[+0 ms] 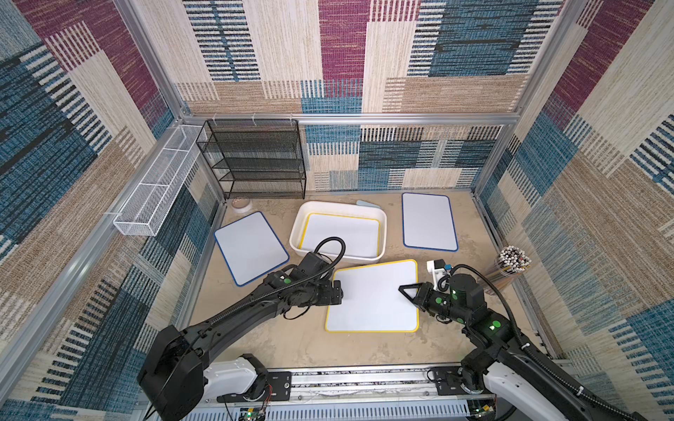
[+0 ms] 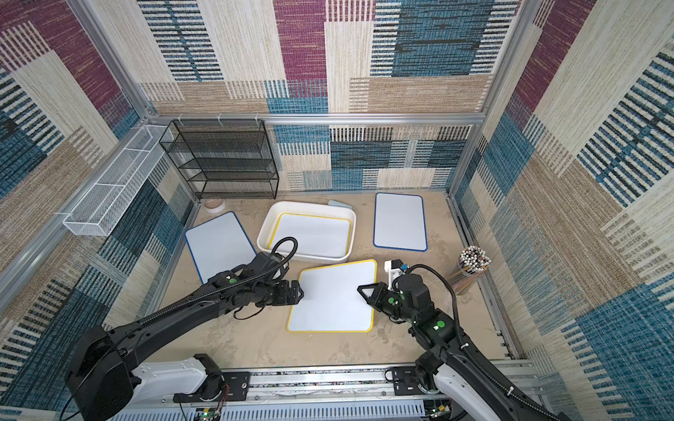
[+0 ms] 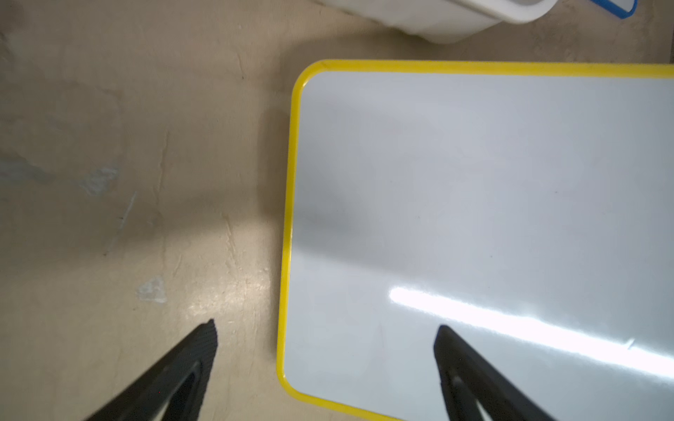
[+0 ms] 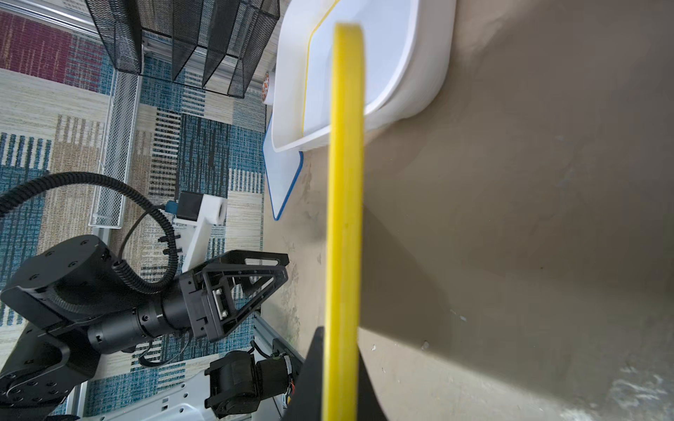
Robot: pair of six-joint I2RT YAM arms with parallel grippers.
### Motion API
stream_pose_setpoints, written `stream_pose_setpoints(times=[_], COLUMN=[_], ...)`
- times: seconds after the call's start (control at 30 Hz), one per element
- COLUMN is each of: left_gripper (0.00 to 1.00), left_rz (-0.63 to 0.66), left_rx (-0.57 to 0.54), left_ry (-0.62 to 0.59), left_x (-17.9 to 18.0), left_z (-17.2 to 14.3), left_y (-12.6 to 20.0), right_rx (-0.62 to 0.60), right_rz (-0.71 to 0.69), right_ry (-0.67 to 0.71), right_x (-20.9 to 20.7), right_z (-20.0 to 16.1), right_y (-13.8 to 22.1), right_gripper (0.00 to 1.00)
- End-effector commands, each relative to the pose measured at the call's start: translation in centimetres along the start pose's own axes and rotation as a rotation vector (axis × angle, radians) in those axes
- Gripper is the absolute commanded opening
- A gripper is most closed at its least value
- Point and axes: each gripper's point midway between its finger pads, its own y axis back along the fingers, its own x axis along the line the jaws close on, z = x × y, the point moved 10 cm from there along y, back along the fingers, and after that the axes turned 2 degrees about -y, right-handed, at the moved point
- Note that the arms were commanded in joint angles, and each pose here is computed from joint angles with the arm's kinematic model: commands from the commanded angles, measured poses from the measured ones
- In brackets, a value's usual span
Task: Put the whiteboard into the storage box
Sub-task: Pick up the whiteboard at the center of the board.
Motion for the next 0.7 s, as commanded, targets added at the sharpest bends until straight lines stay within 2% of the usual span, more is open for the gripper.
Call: stream_pose_setpoints(times=[0.0,0.37,0.53,0.67], left_gripper=[0.97,0.98,0.98,0.98], left_rz=[0.096,0.182,0.161,0.127], left_rx=[0.006,-0.120,-0.216,-0.252], left_ry=[-0.095,-0.277,-0.333,-0.363], left_x=[0.2,-2.3,-4.0,-5.0], left_z=[0.4,5.0,7.6,9.4], left_y=[1.7,7.6,10.4,11.2], right_rx=[-0.004,-0.033,-0.069,-0.107], right_rz=[0.095,0.160,0.148,0.139], right_ry=[0.031,0.111,0.157,0.164], right_x=[2.4,8.7,12.1,14.1], right_z=[0.7,3.5,6.0,8.6], right_y=[0.4,1.1,-0.4,-2.2], right_gripper=[0.05,0.05,0.04,0.04])
